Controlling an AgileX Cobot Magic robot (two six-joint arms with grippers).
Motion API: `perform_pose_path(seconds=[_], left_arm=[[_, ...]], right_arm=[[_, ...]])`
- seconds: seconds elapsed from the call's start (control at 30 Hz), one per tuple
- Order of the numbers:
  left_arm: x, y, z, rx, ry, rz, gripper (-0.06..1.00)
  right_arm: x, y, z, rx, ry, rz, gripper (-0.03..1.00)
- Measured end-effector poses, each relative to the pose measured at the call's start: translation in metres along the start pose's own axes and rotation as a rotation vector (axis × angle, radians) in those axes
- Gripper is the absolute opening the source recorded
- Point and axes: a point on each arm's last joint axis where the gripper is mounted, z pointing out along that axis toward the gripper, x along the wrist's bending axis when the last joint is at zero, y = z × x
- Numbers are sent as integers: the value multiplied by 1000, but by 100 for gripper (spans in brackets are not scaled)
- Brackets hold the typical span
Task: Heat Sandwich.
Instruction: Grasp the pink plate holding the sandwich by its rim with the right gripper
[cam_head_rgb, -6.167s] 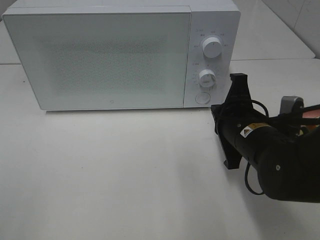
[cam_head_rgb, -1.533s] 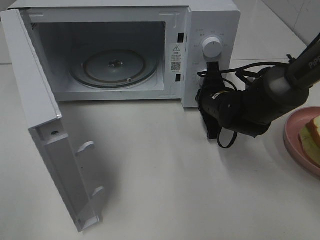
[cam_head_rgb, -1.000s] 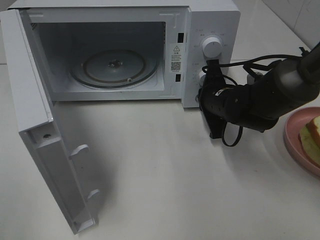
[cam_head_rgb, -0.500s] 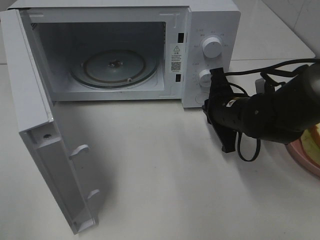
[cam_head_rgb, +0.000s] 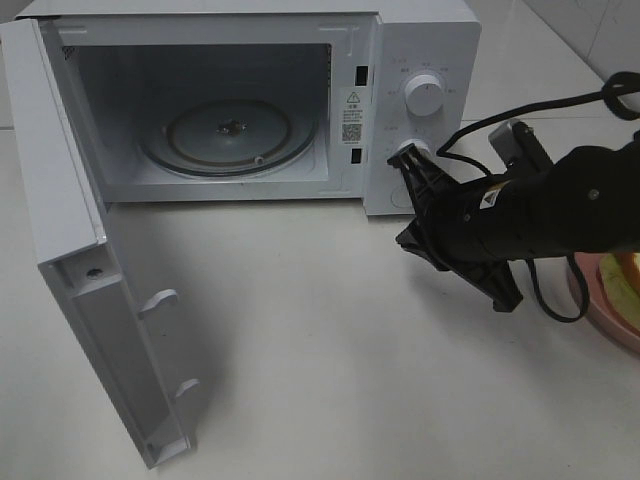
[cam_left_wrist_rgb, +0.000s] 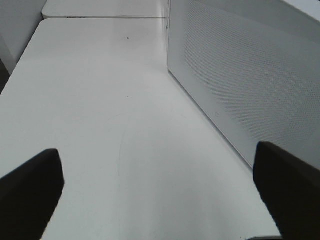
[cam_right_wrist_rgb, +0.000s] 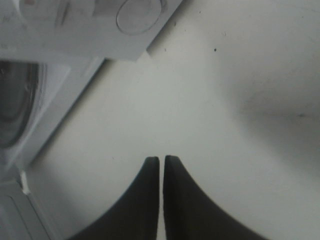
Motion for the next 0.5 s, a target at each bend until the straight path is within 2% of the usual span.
perform_pose_path(seconds=[0.03, 0.07, 0.13, 0.17, 0.23, 0.33, 0.4, 0.43, 0.5], left_arm=[[0, 0, 0, 0, 0, 0, 97], [0, 0, 0, 0, 0, 0, 97], [0, 0, 0, 0, 0, 0, 97], [0, 0, 0, 0, 0, 0, 97], [0, 0, 0, 0, 0, 0, 97], [0, 0, 0, 0, 0, 0, 97], [0, 0, 0, 0, 0, 0, 97], [0, 0, 0, 0, 0, 0, 97], [0, 0, 0, 0, 0, 0, 97]], right_arm=[[0, -1, -3, 14, -8, -56, 7], [0, -1, -3, 14, -8, -56, 7], [-1, -3, -10, 52, -36, -170, 8], [-2, -5, -16, 92, -64, -291, 9], [-3, -6, -19, 108, -73, -341, 9], [-7, -10, -29, 191, -109, -592, 11], [-8, -11, -32, 214, -117, -641, 12], [-10, -13, -38, 262, -129, -747, 13], [-11, -14, -39, 283, -135, -784, 14]])
